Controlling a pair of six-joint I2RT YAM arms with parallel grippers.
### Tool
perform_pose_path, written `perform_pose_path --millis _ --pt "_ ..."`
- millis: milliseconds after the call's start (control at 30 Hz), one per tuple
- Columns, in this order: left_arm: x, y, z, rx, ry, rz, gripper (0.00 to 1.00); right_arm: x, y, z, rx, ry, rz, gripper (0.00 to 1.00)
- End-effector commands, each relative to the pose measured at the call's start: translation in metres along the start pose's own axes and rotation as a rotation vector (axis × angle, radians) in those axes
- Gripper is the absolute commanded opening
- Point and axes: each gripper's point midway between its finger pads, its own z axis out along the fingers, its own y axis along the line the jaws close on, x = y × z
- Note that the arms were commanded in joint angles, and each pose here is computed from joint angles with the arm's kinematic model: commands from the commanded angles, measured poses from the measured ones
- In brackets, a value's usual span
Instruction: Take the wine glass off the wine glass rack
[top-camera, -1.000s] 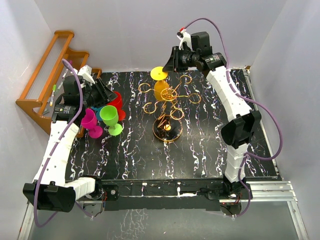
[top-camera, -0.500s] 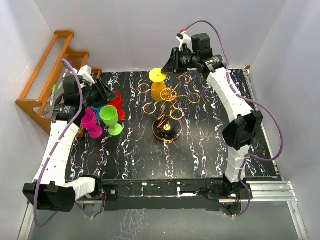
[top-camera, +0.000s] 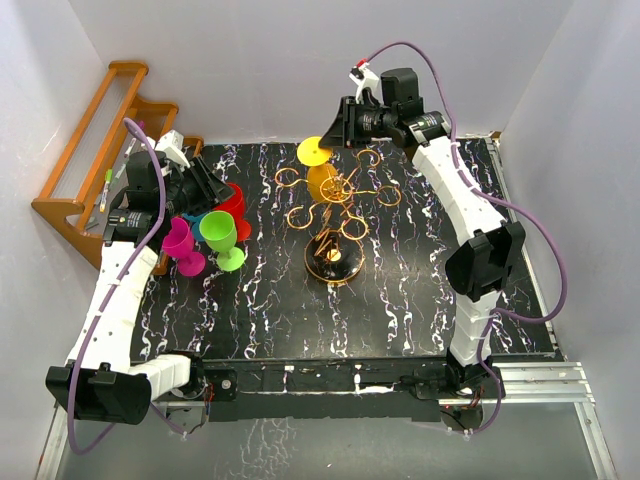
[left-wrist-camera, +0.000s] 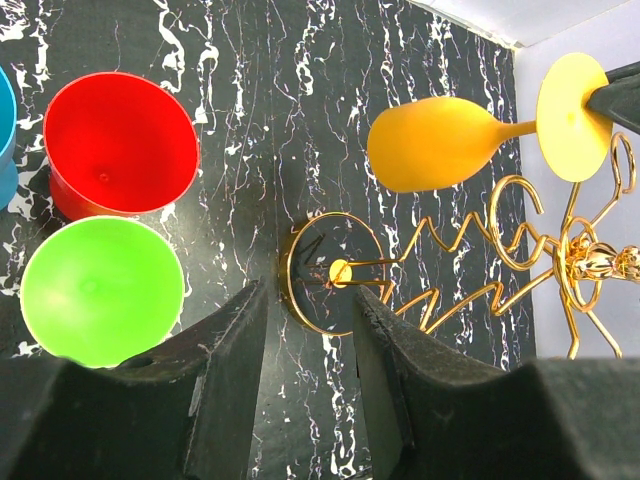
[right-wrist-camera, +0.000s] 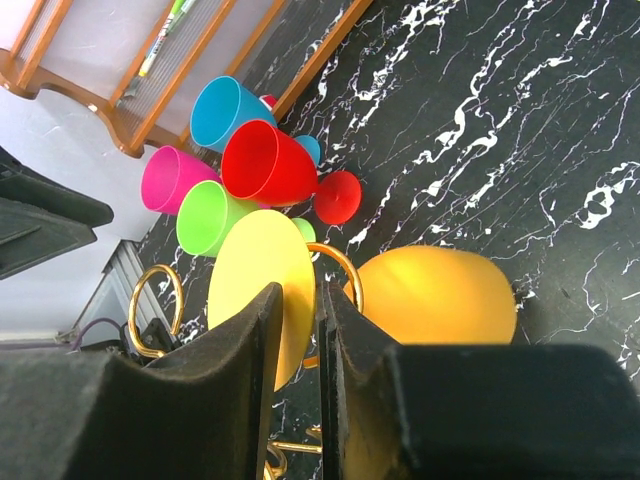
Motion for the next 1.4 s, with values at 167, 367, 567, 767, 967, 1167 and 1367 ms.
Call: perform_pose_path --millis 167,367,567,767,967,1167,1367 --pt "-0.002 -0.009 -0.008 0.039 -0.012 0.007 0.38 -0.019 0.043 -0.018 -0.086 -0.067 -0.071 0.24" --pt "-0.003 -0.010 -0.009 0.038 -0.013 0.009 0.39 -0.020 0.043 -0.017 -0.079 -0.070 -0.067 0.17" --pt "-0.003 -0.011 -0.011 0.038 -0.017 0.010 0.39 -0.026 0.045 -0.020 -0.068 -0.103 -0.057 0.08" --pt "-0.003 -0.011 -0.015 0.037 -0.020 0.014 0.39 -0.034 0.054 -0.030 -0.100 -0.165 -0.024 0.08" --pt "-0.003 -0.012 -0.018 0.035 -0.024 0.016 0.39 -0.040 0.057 -0.039 -0.122 -0.225 0.024 0.08" --pt "-0.005 -0.013 -0.021 0.034 -0.030 0.021 0.39 -0.040 0.055 -0.048 -0.109 -0.240 0.038 0.08" --pt "-0.007 -0.017 -0.024 0.046 -0.033 0.018 0.39 -0.037 0.052 -0.055 -0.104 -0.238 0.042 0.08"
